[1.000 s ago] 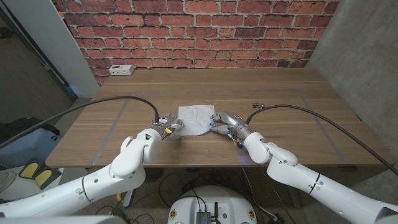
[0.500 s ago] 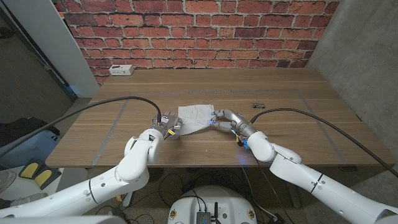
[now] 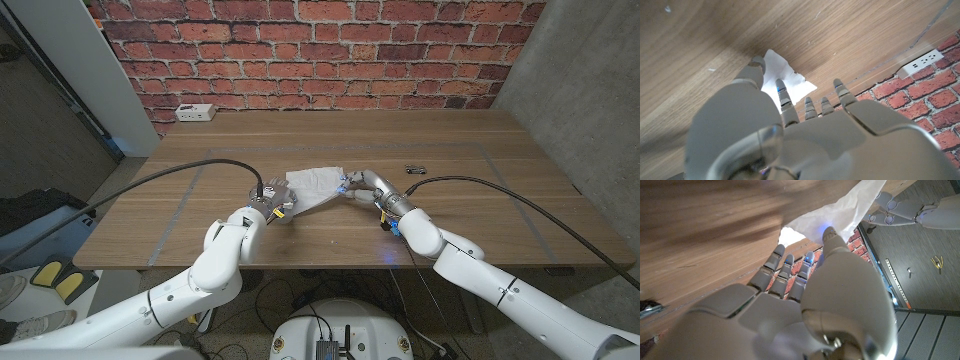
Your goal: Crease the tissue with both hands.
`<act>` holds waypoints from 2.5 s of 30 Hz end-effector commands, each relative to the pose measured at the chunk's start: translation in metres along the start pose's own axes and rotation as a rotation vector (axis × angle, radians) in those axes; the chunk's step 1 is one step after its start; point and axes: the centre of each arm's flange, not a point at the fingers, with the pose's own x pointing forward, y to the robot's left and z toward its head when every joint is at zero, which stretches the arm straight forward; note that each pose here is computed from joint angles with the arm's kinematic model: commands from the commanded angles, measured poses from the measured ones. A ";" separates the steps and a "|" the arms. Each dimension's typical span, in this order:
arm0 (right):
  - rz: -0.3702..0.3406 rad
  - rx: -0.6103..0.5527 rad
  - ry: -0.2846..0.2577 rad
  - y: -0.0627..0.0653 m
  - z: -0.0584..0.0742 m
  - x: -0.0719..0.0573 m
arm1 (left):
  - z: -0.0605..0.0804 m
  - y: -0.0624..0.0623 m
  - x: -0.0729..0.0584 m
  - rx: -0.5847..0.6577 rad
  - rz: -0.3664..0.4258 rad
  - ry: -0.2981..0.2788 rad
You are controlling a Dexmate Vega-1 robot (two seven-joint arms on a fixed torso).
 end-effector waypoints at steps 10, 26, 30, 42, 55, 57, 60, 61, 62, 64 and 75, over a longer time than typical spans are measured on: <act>-0.016 0.041 -0.014 -0.001 0.001 0.004 | 0.007 -0.004 0.008 0.110 -0.017 0.034; -0.031 0.035 -0.011 -0.003 0.002 0.003 | 0.001 -0.004 0.001 0.033 0.134 0.025; -0.035 0.040 0.001 -0.004 0.000 -0.001 | -0.004 0.004 -0.004 -0.041 0.164 -0.003; -0.081 0.097 0.029 -0.013 -0.008 -0.021 | 0.001 0.023 -0.017 -0.128 0.184 -0.100; -0.124 0.133 0.038 -0.023 -0.012 -0.041 | 0.006 0.029 -0.029 -0.174 0.186 -0.153; -0.126 0.130 0.040 -0.025 -0.011 -0.044 | 0.006 0.029 -0.031 -0.193 0.185 -0.164; -0.131 0.124 0.039 -0.027 -0.010 -0.047 | 0.006 0.030 -0.034 -0.215 0.181 -0.180; -0.134 0.122 0.040 -0.028 -0.009 -0.049 | 0.006 0.030 -0.035 -0.223 0.181 -0.185; -0.133 0.118 0.039 -0.029 -0.008 -0.050 | 0.006 0.030 -0.035 -0.229 0.180 -0.189; -0.137 0.111 0.040 -0.030 -0.007 -0.052 | 0.006 0.031 -0.038 -0.231 0.187 -0.193; -0.133 0.081 0.028 -0.034 0.003 -0.056 | 0.007 0.033 -0.049 -0.261 0.198 -0.210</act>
